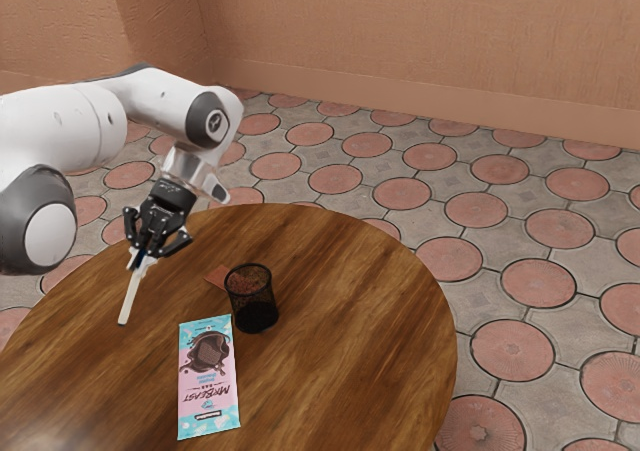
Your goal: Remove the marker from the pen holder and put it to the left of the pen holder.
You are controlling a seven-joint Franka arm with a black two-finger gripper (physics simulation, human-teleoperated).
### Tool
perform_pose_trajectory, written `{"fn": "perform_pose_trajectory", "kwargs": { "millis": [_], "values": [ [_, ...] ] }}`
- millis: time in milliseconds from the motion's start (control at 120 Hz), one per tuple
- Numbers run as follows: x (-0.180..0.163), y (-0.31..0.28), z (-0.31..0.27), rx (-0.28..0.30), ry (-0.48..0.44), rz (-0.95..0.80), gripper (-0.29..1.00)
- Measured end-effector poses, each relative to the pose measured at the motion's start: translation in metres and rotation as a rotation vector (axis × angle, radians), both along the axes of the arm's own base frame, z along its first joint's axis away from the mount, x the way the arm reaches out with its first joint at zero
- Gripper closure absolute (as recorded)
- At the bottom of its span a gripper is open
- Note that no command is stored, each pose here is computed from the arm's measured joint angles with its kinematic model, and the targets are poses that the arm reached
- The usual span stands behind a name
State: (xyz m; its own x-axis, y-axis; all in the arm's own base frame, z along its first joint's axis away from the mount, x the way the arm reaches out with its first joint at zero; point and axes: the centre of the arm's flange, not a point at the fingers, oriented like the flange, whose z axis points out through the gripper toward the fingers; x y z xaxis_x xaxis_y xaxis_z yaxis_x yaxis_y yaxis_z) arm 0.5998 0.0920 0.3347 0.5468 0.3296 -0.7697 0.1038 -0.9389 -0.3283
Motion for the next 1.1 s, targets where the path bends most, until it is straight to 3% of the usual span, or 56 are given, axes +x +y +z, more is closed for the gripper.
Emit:
{"fn": "perform_pose_trajectory", "kwargs": {
  "millis": [208,333,500,567,658,750,933,1100],
  "values": [
    [0.010,0.040,-0.047,0.068,0.108,0.076,0.76],
    [0.000,0.062,-0.079,0.076,0.188,0.114,0.77],
    [0.003,0.062,-0.090,0.045,0.175,0.116,0.40],
    [0.013,0.059,-0.072,-0.004,0.090,0.130,0.29],
    [0.034,0.015,0.053,-0.127,-0.206,0.080,0.19],
    [0.031,-0.033,0.145,-0.196,-0.416,0.000,0.12],
    [-0.037,-0.095,0.227,-0.176,-0.649,-0.135,0.05],
    [-0.043,-0.098,0.257,-0.186,-0.793,-0.161,0.02]
  ]
}}
